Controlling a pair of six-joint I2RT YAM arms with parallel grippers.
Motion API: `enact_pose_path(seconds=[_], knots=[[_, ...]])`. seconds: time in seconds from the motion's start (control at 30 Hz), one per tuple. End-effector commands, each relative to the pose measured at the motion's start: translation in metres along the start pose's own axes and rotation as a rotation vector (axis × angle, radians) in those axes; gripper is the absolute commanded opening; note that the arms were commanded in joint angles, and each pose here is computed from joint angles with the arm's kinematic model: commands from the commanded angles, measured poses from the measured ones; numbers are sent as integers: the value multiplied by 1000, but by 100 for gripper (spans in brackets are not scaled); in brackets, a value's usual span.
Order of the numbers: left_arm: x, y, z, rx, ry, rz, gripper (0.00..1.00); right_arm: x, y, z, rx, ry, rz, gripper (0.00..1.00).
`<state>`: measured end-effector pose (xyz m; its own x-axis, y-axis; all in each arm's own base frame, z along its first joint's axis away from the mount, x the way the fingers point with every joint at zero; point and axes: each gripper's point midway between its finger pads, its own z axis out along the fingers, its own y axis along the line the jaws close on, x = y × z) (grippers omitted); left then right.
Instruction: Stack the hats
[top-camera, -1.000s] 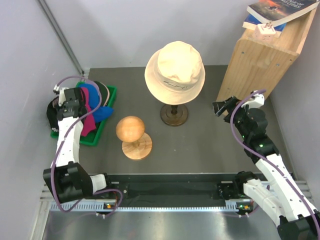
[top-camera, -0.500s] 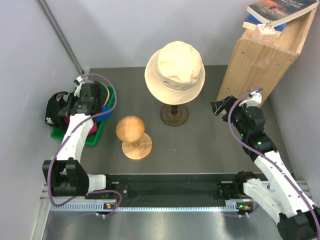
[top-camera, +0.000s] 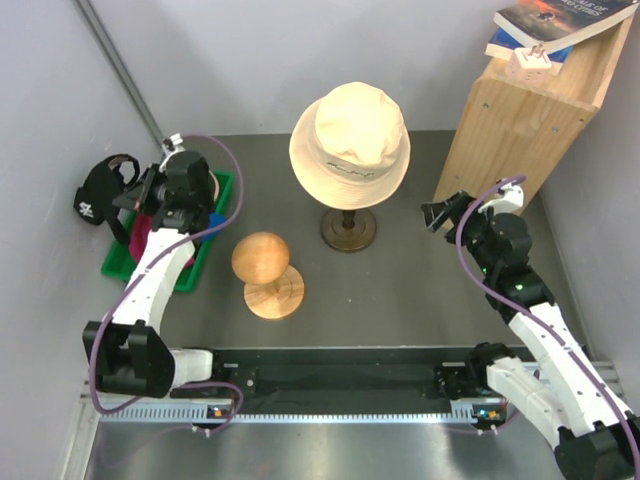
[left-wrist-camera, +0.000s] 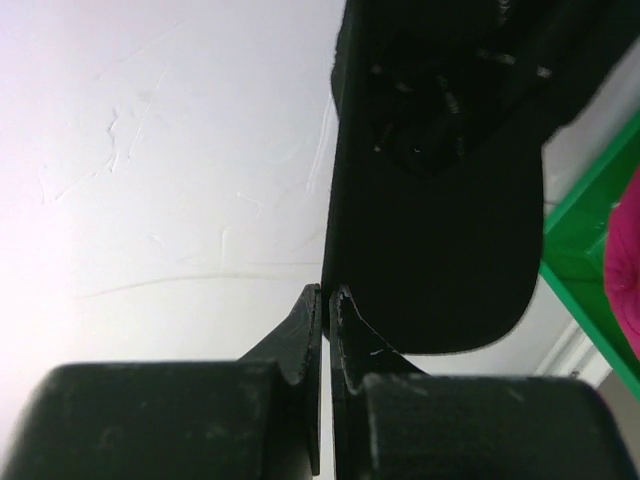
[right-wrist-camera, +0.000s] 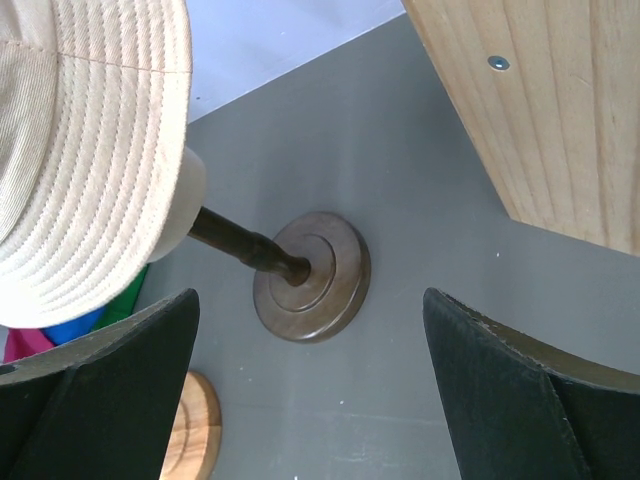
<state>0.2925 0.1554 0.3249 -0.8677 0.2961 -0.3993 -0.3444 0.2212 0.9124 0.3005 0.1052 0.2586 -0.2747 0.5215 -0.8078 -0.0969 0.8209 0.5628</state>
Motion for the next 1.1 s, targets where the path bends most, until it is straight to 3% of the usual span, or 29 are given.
enact_pose_path(seconds=[0.0, 0.03, 0.17, 0.33, 0.57, 0.83, 1.07], knots=[[-3, 4, -21, 44, -5, -7, 0, -21, 17, -8, -52, -57, -27, 93], [-5, -9, -26, 77, -8, -87, 0, -23, 18, -9, -50, -60, -29, 93], [-6, -58, -34, 254, 64, -106, 0, -29, 21, -13, -53, -73, -31, 93], [-19, -80, -47, 368, 90, -180, 0, -38, 31, -19, -83, -77, -43, 92], [-42, -46, -64, 474, 80, -335, 0, -51, 59, -28, -191, -88, -60, 90], [-37, -5, -79, 532, 65, -469, 0, -56, 104, -32, -308, -80, -93, 86], [-52, 33, -108, 702, -3, -739, 0, -64, 176, -50, -440, -93, -188, 85]])
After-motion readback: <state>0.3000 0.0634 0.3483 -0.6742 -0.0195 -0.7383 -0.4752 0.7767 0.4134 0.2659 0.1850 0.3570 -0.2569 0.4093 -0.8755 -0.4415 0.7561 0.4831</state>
